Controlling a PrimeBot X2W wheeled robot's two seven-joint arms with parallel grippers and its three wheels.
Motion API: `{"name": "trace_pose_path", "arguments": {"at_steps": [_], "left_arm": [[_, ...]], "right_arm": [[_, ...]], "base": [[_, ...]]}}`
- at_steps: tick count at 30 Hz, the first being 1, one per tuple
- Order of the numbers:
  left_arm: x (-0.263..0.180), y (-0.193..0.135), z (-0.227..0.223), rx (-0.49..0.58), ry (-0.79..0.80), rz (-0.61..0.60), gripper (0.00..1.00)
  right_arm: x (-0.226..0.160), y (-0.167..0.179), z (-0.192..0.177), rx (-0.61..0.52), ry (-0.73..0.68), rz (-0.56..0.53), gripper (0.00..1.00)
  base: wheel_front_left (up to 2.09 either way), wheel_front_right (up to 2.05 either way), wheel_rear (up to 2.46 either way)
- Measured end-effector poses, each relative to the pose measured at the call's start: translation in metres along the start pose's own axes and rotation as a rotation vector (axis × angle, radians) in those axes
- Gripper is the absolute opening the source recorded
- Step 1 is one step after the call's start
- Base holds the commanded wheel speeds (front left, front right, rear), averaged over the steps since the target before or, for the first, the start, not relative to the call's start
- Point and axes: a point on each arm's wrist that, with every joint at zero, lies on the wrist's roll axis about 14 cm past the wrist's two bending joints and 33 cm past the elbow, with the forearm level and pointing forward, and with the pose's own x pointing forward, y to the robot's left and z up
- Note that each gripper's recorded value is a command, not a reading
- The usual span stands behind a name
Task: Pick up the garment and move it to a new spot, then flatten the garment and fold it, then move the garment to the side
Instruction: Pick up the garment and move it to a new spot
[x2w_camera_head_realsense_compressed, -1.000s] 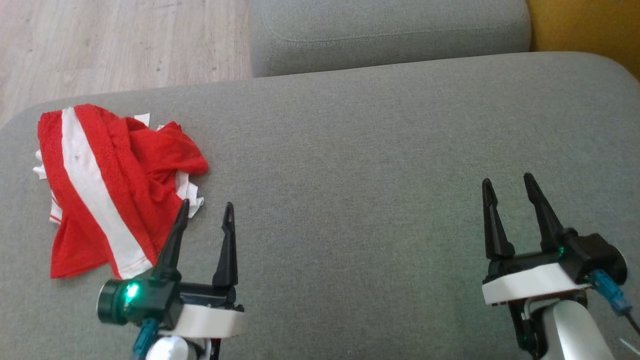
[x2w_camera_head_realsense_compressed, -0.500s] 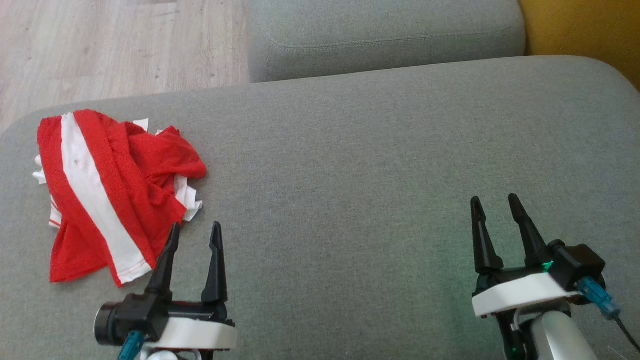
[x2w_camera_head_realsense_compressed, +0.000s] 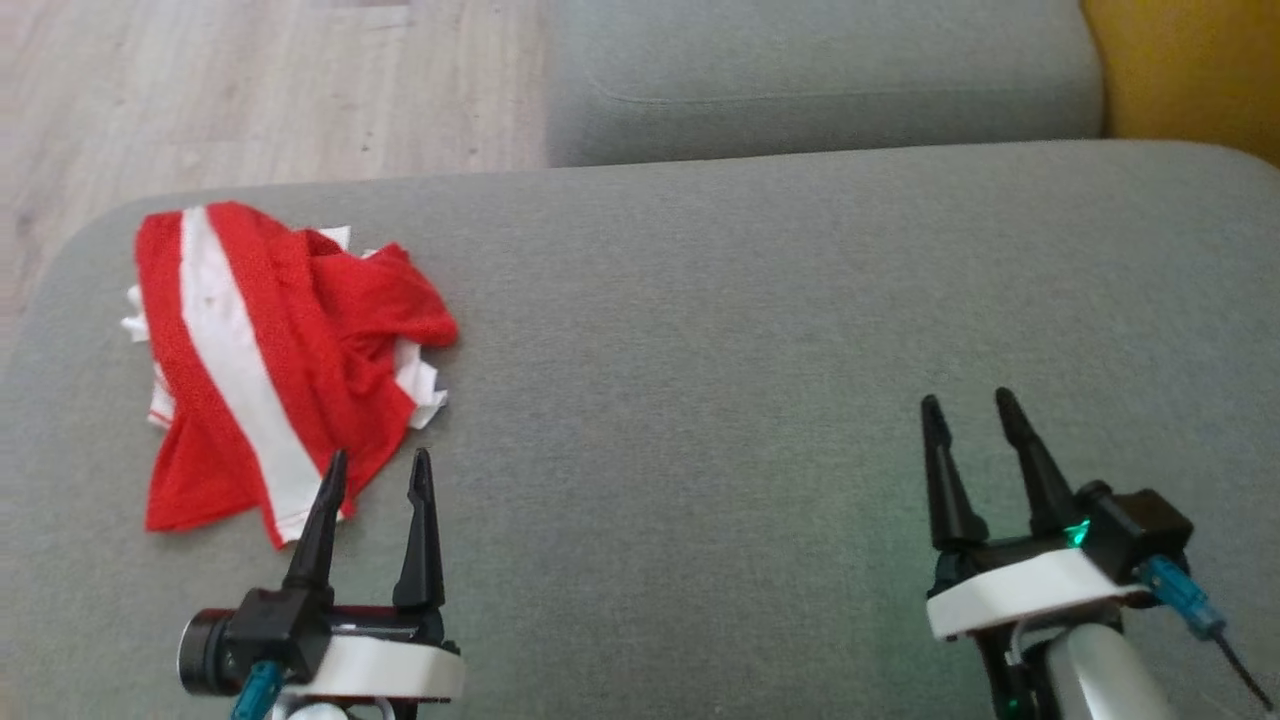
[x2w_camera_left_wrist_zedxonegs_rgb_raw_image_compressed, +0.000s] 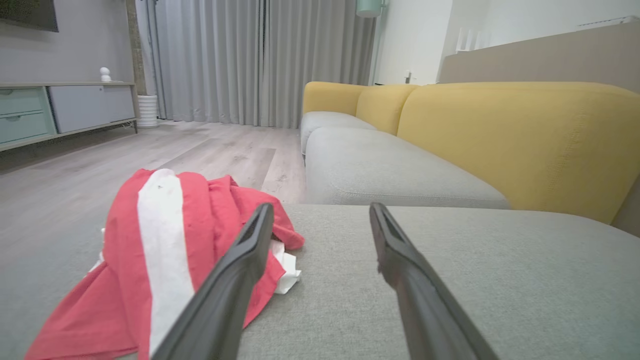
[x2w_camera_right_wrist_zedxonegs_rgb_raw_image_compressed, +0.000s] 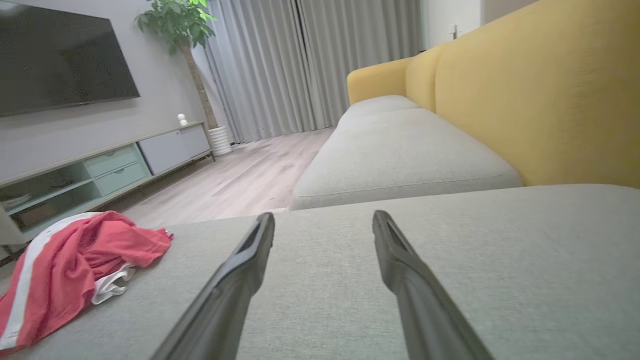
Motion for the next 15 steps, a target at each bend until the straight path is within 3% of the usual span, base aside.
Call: {"name": "trace_pose_path", "arguments": {"at_steps": [15], "left_arm": [[-0.043, 0.053, 0.015, 0.017, -0.047, 0.195, 1.00]], "right_arm": [[0.009, 0.080, -0.016, 0.041, 0.052, 0.238, 1.00]], "base": [[0.00, 0.00, 0.00]]}}
